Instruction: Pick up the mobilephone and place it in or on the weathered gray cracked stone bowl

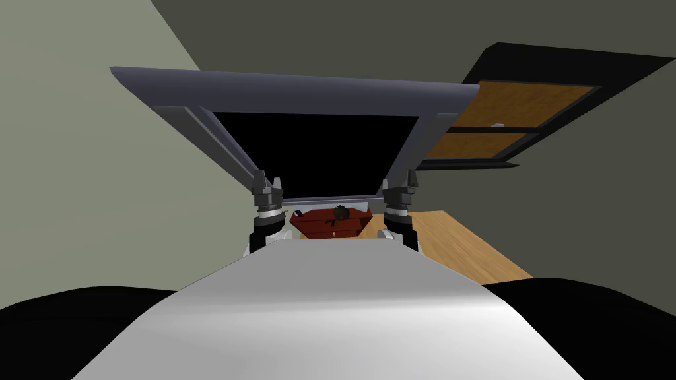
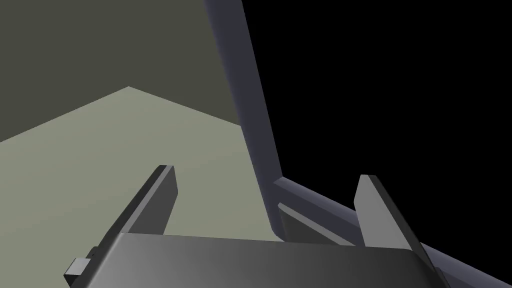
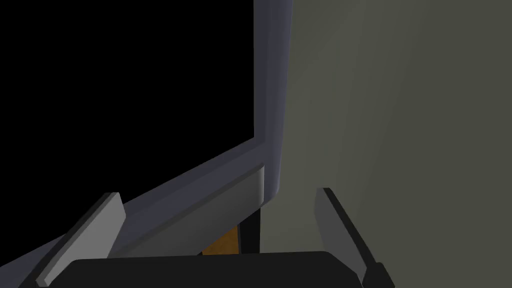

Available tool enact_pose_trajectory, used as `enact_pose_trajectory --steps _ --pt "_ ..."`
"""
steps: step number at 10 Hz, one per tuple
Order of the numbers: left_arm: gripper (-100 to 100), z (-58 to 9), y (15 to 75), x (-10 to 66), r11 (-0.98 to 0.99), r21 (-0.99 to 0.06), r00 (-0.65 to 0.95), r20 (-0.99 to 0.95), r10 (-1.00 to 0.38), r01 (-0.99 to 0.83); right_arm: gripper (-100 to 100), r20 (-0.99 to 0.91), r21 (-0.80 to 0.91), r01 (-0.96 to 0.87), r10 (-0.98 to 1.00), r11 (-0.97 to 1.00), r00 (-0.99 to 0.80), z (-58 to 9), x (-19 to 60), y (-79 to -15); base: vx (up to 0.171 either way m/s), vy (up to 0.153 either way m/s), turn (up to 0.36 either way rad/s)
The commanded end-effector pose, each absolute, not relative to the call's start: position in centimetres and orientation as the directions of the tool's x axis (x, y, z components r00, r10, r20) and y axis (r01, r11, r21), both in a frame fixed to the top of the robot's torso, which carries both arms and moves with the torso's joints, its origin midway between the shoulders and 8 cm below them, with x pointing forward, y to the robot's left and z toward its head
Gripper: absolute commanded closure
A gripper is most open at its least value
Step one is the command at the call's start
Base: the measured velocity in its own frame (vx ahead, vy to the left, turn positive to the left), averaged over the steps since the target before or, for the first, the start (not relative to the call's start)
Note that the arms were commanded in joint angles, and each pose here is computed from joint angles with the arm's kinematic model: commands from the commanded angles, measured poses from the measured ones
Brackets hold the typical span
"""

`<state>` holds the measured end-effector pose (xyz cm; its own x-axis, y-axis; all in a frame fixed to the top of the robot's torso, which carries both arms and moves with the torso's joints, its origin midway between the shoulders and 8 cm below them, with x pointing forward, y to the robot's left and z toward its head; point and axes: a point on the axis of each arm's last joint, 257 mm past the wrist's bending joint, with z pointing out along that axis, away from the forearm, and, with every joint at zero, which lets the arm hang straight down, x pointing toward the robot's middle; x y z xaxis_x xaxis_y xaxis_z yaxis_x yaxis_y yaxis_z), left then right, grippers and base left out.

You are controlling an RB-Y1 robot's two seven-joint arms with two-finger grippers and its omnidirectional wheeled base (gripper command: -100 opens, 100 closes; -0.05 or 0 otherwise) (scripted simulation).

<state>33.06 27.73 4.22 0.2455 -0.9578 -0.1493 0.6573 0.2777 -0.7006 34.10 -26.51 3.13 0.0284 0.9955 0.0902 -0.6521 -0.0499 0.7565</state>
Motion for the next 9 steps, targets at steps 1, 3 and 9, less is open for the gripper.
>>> enact_pose_trajectory --steps 1,3,9 --pt "-100 2.4 27.4 34.0 0.321 -0.715 0.244 -0.213 -0.946 0.621 0 0.09 0.756 -0.652 0.996 -0.05 0.028 3.1 34.1 -26.5 -0.022 0.012 0.027" --pt "-100 0.4 27.1 34.9 0.365 -0.726 0.245 -0.272 -0.931 0.582 0 0.09 0.756 -0.652 0.996 -0.05 0.028 3.1 34.1 -26.5 -0.036 0.018 0.022" --pt "-100 -6.8 26.9 37.5 0.517 -0.733 0.232 -0.464 -0.855 0.442 0 0.09 0.756 -0.652 0.996 -0.05 0.028 3.1 34.1 -26.5 -0.032 0.022 0.024"
